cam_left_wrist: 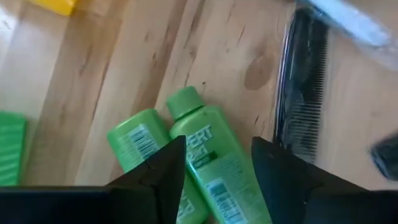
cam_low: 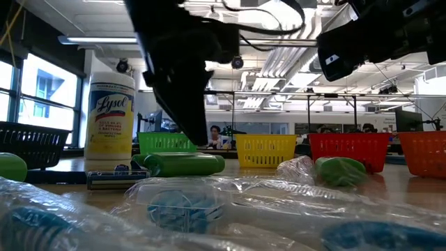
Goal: Pick & Place Travel size toiletries
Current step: Put the green shampoo into the yellow bin
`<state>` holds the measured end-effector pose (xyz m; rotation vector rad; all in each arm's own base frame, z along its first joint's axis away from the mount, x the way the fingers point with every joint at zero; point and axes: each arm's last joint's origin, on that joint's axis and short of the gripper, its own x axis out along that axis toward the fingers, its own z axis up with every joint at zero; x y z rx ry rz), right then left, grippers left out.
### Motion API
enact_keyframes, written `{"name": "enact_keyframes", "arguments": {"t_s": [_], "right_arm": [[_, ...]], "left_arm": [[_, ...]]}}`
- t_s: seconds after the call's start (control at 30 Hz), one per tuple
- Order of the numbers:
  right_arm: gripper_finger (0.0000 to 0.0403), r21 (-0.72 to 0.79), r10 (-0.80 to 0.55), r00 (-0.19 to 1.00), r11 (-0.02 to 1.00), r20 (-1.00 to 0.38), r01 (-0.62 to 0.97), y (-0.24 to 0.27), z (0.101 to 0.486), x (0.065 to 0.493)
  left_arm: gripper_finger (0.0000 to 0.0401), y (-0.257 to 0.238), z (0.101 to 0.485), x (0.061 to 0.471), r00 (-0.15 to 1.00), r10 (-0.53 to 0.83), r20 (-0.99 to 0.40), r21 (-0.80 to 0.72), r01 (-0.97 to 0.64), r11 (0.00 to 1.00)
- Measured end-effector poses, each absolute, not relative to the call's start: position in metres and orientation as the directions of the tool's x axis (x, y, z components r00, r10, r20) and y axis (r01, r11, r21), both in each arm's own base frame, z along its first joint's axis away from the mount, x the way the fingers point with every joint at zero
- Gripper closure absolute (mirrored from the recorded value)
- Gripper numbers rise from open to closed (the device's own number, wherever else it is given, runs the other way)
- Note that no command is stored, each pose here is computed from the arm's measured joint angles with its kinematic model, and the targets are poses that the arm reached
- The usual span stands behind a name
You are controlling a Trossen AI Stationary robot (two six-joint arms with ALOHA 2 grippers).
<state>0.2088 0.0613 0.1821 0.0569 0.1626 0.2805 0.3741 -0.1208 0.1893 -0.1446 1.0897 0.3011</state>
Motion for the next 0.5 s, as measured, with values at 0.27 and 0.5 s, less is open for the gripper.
{"name": "enact_keyframes", "arguments": {"t_s": [0.27, 0.5], "right_arm": [[0.04, 0.082, 0.285, 0.944, 0.958, -0.169, -0.274, 0.061, 0.18, 0.208], [0.04, 0.082, 0.285, 0.943, 0.958, -0.17, -0.275, 0.061, 0.18, 0.208]], "left_arm": [[0.0221, -0.118, 0.179, 0.386, 0.33, 0.207, -0.921, 0.057, -0.41, 0.91], [0.0221, -0.115, 0.175, 0.384, 0.31, 0.188, -0.932, 0.036, -0.435, 0.9]]}}
